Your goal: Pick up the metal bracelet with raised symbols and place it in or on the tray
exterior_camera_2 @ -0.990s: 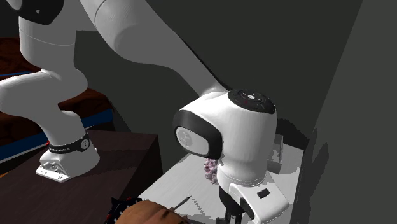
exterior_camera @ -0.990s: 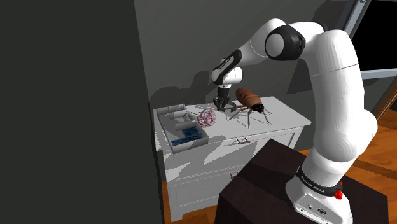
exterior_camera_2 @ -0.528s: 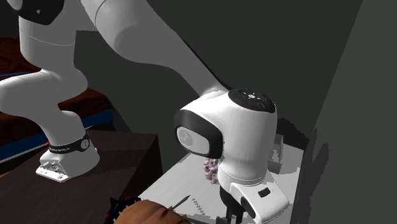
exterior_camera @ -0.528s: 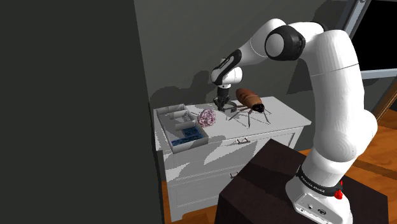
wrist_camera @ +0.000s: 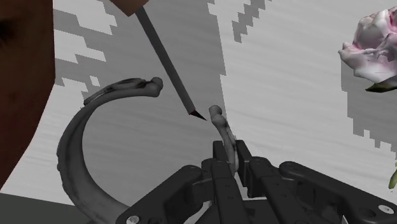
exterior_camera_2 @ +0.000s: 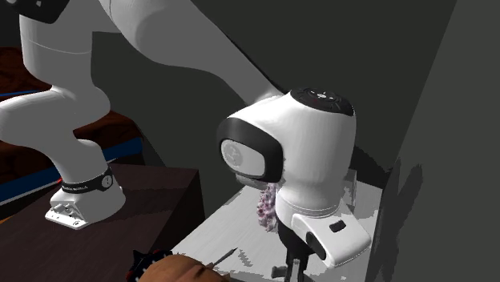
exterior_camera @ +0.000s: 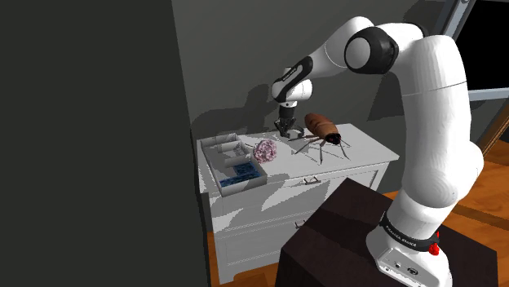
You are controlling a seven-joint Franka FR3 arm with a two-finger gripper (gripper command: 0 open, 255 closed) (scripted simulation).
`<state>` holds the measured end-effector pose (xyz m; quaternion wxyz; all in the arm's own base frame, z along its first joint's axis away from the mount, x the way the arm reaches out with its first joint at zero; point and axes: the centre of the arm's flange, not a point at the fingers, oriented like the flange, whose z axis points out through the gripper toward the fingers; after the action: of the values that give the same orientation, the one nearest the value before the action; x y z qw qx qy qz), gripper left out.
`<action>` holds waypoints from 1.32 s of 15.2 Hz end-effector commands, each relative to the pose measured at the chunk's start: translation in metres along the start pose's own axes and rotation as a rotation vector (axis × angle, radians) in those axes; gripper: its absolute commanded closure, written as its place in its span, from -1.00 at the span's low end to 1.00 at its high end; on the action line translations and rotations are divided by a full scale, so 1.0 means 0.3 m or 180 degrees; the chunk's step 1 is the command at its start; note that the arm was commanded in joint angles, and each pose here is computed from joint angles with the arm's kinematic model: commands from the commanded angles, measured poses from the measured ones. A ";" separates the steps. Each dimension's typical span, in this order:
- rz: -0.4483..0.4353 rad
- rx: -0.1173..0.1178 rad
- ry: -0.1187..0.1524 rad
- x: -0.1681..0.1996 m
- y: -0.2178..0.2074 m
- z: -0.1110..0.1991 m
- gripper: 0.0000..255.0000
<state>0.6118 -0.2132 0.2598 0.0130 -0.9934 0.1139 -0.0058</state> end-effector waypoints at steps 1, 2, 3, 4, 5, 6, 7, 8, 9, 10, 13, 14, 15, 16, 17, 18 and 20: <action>0.0001 0.0000 -0.0001 -0.004 0.000 -0.036 1.00; 0.0001 0.0000 -0.0001 -0.004 0.000 -0.054 1.00; 0.0001 0.0000 -0.0001 -0.004 -0.001 -0.072 1.00; 0.0001 0.0000 -0.0001 -0.003 -0.001 -0.089 1.00; 0.0001 0.0000 -0.0001 -0.003 -0.002 -0.107 1.00; 0.0001 0.0000 -0.0001 -0.003 -0.002 -0.124 1.00; 0.0001 0.0000 -0.0001 -0.003 -0.003 -0.142 1.00; 0.0001 0.0000 -0.0001 -0.003 -0.003 -0.160 1.00; 0.0001 0.0000 -0.0001 -0.003 -0.004 -0.177 1.00; 0.0001 0.0000 -0.0001 -0.003 -0.004 -0.195 1.00; 0.0001 0.0000 -0.0001 -0.002 -0.005 -0.248 1.00; 0.0001 0.0000 -0.0001 -0.002 -0.006 -0.265 1.00; 0.0001 0.0000 -0.0001 -0.002 -0.006 -0.283 1.00; 0.0001 0.0000 -0.0001 -0.002 -0.007 -0.296 1.00; 0.0001 0.0000 -0.0001 -0.007 -0.051 -0.295 1.00; 0.0001 0.0000 -0.0001 -0.011 -0.094 -0.294 1.00; 0.0001 0.0000 -0.0001 -0.021 -0.182 -0.292 1.00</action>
<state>0.6144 -0.1754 0.3468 0.0131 -0.9934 0.1135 -0.0055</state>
